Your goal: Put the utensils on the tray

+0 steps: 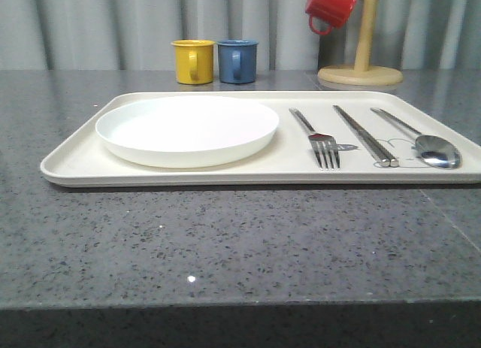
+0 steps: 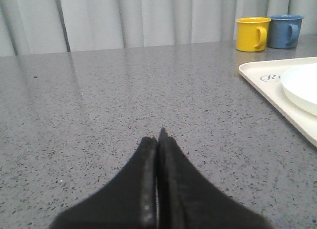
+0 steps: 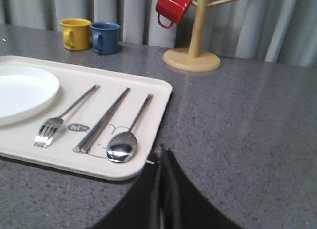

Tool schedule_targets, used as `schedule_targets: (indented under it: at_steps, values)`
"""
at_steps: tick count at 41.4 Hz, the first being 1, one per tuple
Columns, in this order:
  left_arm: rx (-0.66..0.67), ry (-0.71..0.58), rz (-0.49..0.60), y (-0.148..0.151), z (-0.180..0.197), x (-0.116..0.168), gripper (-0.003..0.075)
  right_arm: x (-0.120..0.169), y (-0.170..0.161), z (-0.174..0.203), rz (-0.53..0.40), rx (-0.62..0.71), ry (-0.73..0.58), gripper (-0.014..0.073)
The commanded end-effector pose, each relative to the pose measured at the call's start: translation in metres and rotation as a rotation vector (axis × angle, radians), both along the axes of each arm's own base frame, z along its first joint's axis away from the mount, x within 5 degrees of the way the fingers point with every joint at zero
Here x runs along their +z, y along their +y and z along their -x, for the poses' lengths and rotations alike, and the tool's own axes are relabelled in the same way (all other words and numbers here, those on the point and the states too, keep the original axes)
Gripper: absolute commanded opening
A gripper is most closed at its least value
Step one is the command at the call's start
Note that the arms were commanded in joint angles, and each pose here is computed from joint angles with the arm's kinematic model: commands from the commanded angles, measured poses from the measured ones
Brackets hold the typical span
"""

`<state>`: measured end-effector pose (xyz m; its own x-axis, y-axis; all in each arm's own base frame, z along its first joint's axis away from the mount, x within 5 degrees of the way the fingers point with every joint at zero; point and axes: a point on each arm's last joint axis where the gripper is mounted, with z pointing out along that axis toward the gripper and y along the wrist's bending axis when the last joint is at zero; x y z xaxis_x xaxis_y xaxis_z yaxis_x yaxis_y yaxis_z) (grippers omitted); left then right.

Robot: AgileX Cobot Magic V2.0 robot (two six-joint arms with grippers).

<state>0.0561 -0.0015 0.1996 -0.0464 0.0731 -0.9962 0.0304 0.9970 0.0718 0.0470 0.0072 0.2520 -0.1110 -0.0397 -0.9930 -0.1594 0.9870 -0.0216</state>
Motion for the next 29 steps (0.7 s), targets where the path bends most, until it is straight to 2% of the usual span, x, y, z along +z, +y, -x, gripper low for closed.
schedule_targets:
  at_steps: [1, 9, 15, 29]
  values:
    - [0.001, -0.105, 0.021, 0.000, 0.002, 0.008, -0.0019, -0.001, -0.002, -0.004, -0.001, -0.049, -0.081, -0.0113]
    - [0.001, -0.105, 0.021, 0.000, 0.002, 0.008, -0.0019, -0.041, -0.006, -0.005, -0.049, -0.158, -0.022, -0.0113]
    - [0.001, -0.105, 0.021, 0.000, 0.002, 0.008, -0.0019, -0.061, -0.008, -0.008, -0.051, -0.177, -0.028, -0.0113]
    - [0.001, -0.105, 0.021, 0.000, 0.002, 0.008, -0.0019, -0.061, -0.008, -0.008, -0.040, -0.178, -0.032, -0.0113]
